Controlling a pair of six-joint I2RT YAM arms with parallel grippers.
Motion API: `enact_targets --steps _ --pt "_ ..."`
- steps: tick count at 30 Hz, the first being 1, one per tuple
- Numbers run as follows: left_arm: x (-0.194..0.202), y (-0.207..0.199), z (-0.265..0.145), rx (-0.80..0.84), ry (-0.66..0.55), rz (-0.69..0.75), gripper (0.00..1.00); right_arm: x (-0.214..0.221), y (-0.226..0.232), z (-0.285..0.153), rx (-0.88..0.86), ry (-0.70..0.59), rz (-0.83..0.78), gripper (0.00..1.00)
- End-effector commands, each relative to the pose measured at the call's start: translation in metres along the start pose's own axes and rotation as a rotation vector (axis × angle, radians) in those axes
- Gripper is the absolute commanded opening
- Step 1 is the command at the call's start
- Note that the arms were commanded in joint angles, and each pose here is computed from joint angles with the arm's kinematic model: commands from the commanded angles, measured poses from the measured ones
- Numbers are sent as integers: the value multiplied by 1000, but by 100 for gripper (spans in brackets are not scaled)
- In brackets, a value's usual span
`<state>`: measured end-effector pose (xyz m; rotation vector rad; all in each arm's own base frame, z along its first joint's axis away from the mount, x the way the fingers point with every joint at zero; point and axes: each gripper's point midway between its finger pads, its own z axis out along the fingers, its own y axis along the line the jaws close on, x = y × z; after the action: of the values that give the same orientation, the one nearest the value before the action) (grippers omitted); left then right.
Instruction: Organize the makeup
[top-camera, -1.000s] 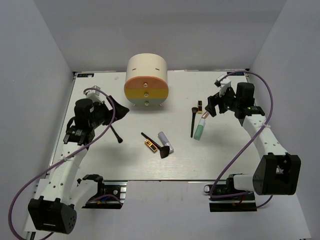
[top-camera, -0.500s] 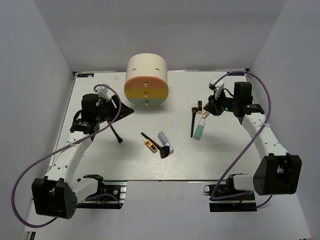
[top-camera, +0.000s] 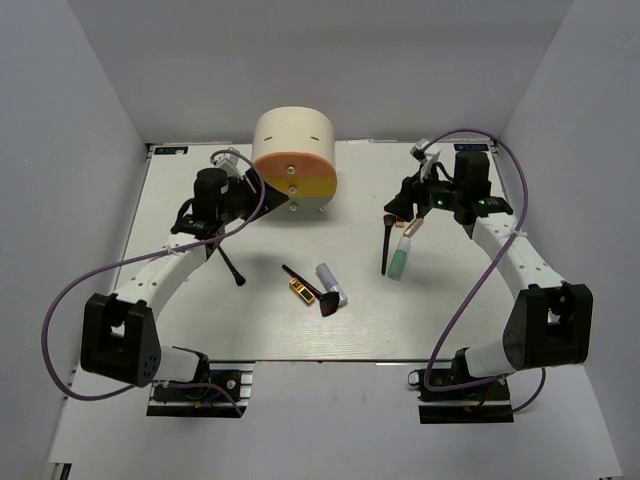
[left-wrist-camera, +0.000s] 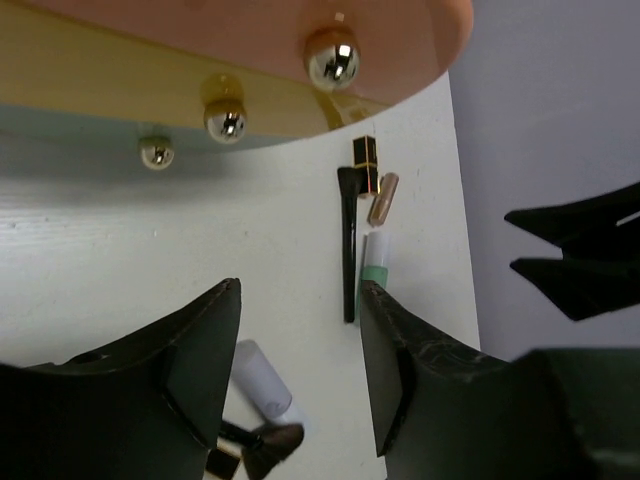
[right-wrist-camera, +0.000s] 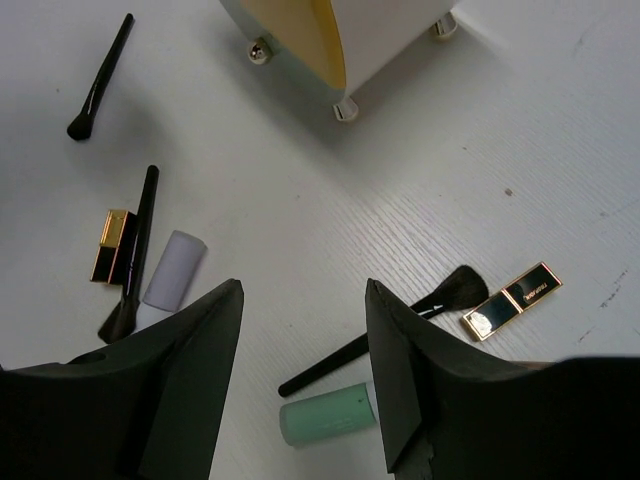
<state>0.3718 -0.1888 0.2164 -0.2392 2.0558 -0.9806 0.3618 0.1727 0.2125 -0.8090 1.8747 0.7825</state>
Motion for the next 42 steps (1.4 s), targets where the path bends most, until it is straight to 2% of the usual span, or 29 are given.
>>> enact_targets --steps 1,4,11,18,25,30,36,42 --pt "-42 -25 15 32 -140 19 60 -31 5 2 -17 -74 -18 58" --pt "-38 -20 37 3 -100 18 60 -29 7 3 -19 -73 -17 59" --pt "-55 -29 70 -15 -85 45 61 -24 7 3 -9 -67 -17 59" --pt "-58 -24 83 -55 -81 48 61 -23 4 3 6 -66 -17 60" --pt "-62 -20 91 -74 -85 47 52 -23 3 2 11 -68 -24 60" --pt "-60 -24 91 -69 -85 54 37 -21 5 3 8 -64 -22 60" --pt "-53 -23 82 -57 -83 65 26 -18 6 2 4 -59 -19 60" --pt "-31 -31 65 -19 -44 86 23 -16 7 1 3 -56 -19 60"
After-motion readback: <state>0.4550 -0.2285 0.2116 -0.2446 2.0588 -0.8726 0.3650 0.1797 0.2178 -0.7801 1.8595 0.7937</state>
